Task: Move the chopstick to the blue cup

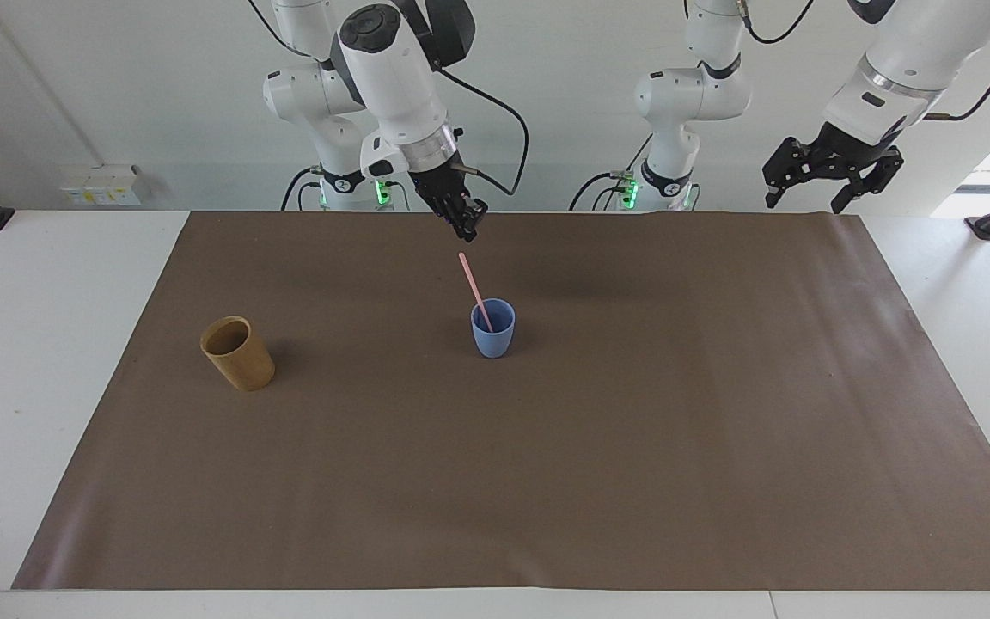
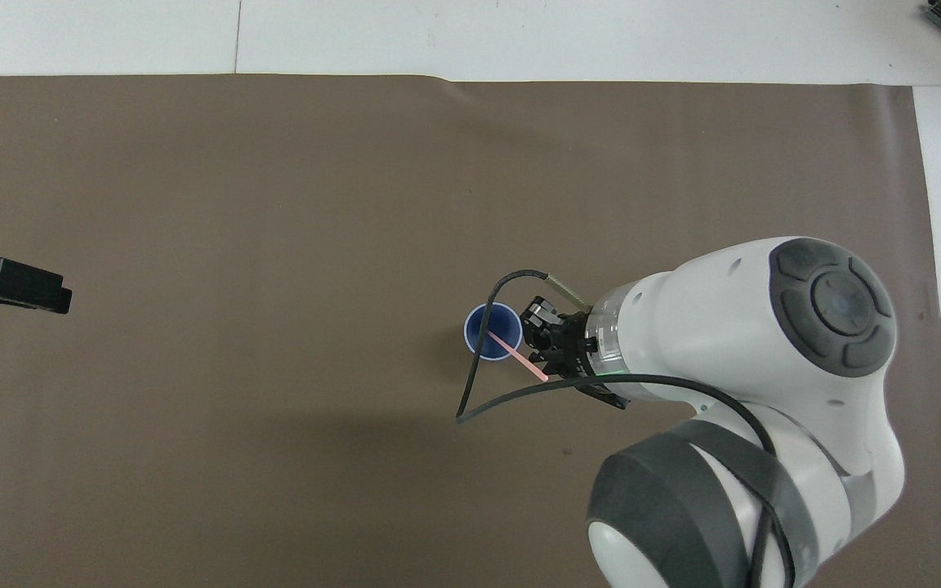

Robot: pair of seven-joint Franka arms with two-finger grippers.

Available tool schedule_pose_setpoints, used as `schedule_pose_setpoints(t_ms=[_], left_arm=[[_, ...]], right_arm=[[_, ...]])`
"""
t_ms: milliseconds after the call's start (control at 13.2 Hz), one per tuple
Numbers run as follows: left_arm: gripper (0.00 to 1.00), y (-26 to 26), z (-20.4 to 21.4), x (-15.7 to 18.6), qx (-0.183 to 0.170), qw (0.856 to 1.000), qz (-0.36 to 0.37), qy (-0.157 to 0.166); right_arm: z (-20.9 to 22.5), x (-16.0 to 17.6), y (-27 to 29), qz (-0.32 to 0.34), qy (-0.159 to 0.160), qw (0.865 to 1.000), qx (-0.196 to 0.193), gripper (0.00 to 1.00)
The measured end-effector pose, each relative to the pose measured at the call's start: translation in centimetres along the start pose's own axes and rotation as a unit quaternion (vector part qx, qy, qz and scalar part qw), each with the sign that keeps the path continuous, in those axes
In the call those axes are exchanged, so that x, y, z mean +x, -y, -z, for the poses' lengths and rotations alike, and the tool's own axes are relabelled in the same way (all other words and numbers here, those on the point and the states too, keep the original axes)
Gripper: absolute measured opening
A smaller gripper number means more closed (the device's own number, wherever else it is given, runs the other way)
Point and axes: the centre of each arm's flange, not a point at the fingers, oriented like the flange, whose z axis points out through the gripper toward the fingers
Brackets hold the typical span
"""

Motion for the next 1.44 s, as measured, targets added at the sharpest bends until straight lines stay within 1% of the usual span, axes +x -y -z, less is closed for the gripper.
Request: schedule_pose_setpoints(t_ms=[76, 151, 227, 378, 453, 605, 680, 831, 1058, 1134, 1209, 1436], left_arm=[[1.0, 0.0, 0.1, 0.0, -0.002, 1.0, 0.0, -0.002], [1.0, 0.0, 0.2, -0.1, -0.003, 1.0, 0.0, -0.003], [1.0, 0.0, 0.3, -0.1, -0.003, 1.0, 0.0, -0.004], [1.0, -0.1, 0.4, -0.2, -0.004, 1.0, -0.001, -0.006], [1.0, -0.3, 0.5, -0.3, -0.004, 1.0, -0.002, -0.006], [1.0, -0.5, 0.5, -0.3, -0.004, 1.0, -0.004, -0.006], [1.0, -0.4, 0.5, -0.3, -0.004, 1.0, -0.003, -0.007], [1.0, 0.0, 0.5, -0.3, -0.004, 1.0, 0.0, -0.007], [1.0, 0.1, 0.5, -0.3, -0.004, 1.0, 0.001, -0.007], [1.0, 0.1, 0.6, -0.3, -0.004, 1.0, 0.001, -0.007], [1.0, 0.1, 0.6, -0.3, -0.002, 1.0, 0.001, -0.007], [1.0, 0.2, 0.6, -0.4, 0.002, 1.0, 0.002, -0.007]], right_arm=[[0.0, 0.2, -0.1, 0.002, -0.006, 1.0, -0.002, 0.19], [0.2, 0.7, -0.3, 0.01, -0.009, 1.0, -0.002, 0.29], [0.5, 1.7, -0.6, 0.03, -0.012, 0.999, -0.001, 0.41], [1.7, 4.9, -2.0, 0.108, -0.025, 0.994, 0.001, 0.65], [2.4, 6.7, -2.9, 0.149, -0.033, 0.988, 0.001, 0.78], [4.3, 10.2, -5.0, 0.218, -0.056, 0.974, -0.003, 0.99], [5.4, 11.5, -5.9, 0.242, -0.066, 0.968, -0.005, 1.0], [7.4, 12.9, -7.4, 0.278, -0.078, 0.957, -0.028, 1.0], [9.8, 13.2, -8.6, 0.299, -0.095, 0.944, -0.102, 1.0], [10.5, 13.0, -8.8, 0.299, -0.093, 0.942, -0.121, 1.0], [11.1, 12.8, -9.0, 0.298, -0.088, 0.942, -0.131, 1.0], [11.8, 13.0, -8.7, 0.302, -0.076, 0.94, -0.136, 1.0]])
